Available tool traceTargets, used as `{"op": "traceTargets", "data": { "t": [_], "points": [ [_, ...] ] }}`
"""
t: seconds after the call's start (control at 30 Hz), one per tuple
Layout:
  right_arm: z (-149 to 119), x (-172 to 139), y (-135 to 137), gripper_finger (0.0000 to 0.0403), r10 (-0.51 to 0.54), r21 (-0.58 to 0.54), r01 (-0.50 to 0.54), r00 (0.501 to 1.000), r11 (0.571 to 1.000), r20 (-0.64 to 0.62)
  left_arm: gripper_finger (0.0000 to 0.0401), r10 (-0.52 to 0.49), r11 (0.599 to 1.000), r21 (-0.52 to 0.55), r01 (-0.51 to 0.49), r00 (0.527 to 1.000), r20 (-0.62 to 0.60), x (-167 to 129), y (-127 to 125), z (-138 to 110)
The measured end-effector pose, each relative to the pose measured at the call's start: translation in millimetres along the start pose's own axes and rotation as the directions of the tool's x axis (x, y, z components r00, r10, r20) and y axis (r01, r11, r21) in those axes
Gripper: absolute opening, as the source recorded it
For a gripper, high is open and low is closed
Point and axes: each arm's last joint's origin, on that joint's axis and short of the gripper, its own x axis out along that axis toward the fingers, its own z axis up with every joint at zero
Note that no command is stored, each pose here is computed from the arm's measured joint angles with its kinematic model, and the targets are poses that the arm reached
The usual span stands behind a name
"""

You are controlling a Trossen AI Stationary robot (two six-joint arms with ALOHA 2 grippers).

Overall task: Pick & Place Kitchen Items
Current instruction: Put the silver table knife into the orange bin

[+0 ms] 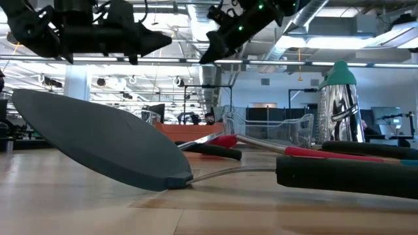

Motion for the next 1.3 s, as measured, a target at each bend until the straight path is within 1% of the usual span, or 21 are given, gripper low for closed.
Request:
{"op": "traceTargets", "data": {
  "t": [0.03, 0.1, 0.17, 0.23, 0.37, 0.47, 0.6, 0.73, 0.87, 0.97, 1.03, 1.13, 1.3],
  "points": [
    [-1.7, -0.2, 3.0, 0.0034, -0.021, -0.021, 0.02, 1.0, 1.0, -0.024, 0.0004, 0.006, 1.0, -0.002, -0.006, 1.0, 0.001, 1.2, 0.0, -1.9],
    [2.1, 0.8, 8.1, 0.0034, -0.058, -0.04, 0.057, 0.998, 0.998, -0.009, 0.0011, 0.024, 1.0, -0.002, -0.024, 1.0, -0.01, 1.8, 0.5, -4.5],
    [2.5, -1.1, 11.6, 0.0034, -0.075, -0.05, 0.074, 0.997, 0.996, -0.02, 0.0025, 0.051, 0.999, -0.015, -0.051, 0.999, 0.006, 2.0, 1.3, -3.1],
    [2.8, -1.9, 14.3, 0.0034, -0.085, -0.069, 0.083, 0.996, 0.994, -0.022, 0.0042, 0.067, 0.997, -0.048, -0.066, 0.998, 0.014, 2.0, 1.7, -2.4],
    [5.4, -4.1, 18.8, 0.0034, -0.126, -0.1, 0.123, 0.992, 0.987, -0.018, 0.0081, 0.067, 0.992, -0.114, -0.06, 0.996, 0.062, 1.8, 1.6, 2.5],
    [7.1, -5.6, 21.9, 0.0034, -0.152, -0.117, 0.149, 0.988, 0.982, -0.016, 0.0107, 0.067, 0.99, -0.125, -0.059, 0.996, 0.06, 1.8, 1.6, 2.2],
    [9.9, -7.8, 26.4, 0.0034, -0.149, -0.144, 0.148, 0.989, 0.979, 0.002, 0.0138, 0.066, 0.99, -0.128, -0.057, 0.996, 0.067, 6.3, 0.8, 4.7],
    [10.6, -7.9, 26.5, 0.0034, -0.152, -0.153, 0.152, 0.988, 0.977, 0.006, 0.016, 0.066, 0.99, -0.13, -0.055, 0.994, 0.085, 19.1, -0.8, 10.1],
    [10.5, -7.8, 26.0, 0.0034, -0.156, -0.152, 0.155, 0.988, 0.976, 0.006, 0.0171, 0.075, 0.991, -0.119, -0.066, 0.994, 0.077, 34.6, -2.3, 9.6],
    [10.5, -7.9, 26.2, 0.0034, -0.157, -0.152, 0.155, 0.988, 0.976, 0.005, 0.0172, 0.078, 0.991, -0.116, -0.07, 0.995, 0.067, 46.6, -3.4, 7.3],
    [10.3, -7.9, 26.4, 0.0034, -0.155, -0.155, 0.153, 0.988, 0.976, 0.003, 0.0171, 0.095, 0.992, -0.093, -0.09, 0.994, 0.06, 53.5, -2.6, 5.1],
    [9.8, -7.9, 26.6, 0.0034, -0.154, -0.16, 0.152, 0.988, 0.975, -0.001, 0.0168, 0.151, 0.988, -0.045, -0.148, 0.987, 0.054, 58.5, 0.7, 2.9],
    [9.6, -7.8, 26.5, 0.0034, -0.154, -0.161, 0.151, 0.988, 0.975, -0.003, 0.0159, 0.181, 0.983, -0.041, -0.179, 0.982, 0.056, 59.5, 4.9, 2.8]
  ]
}}
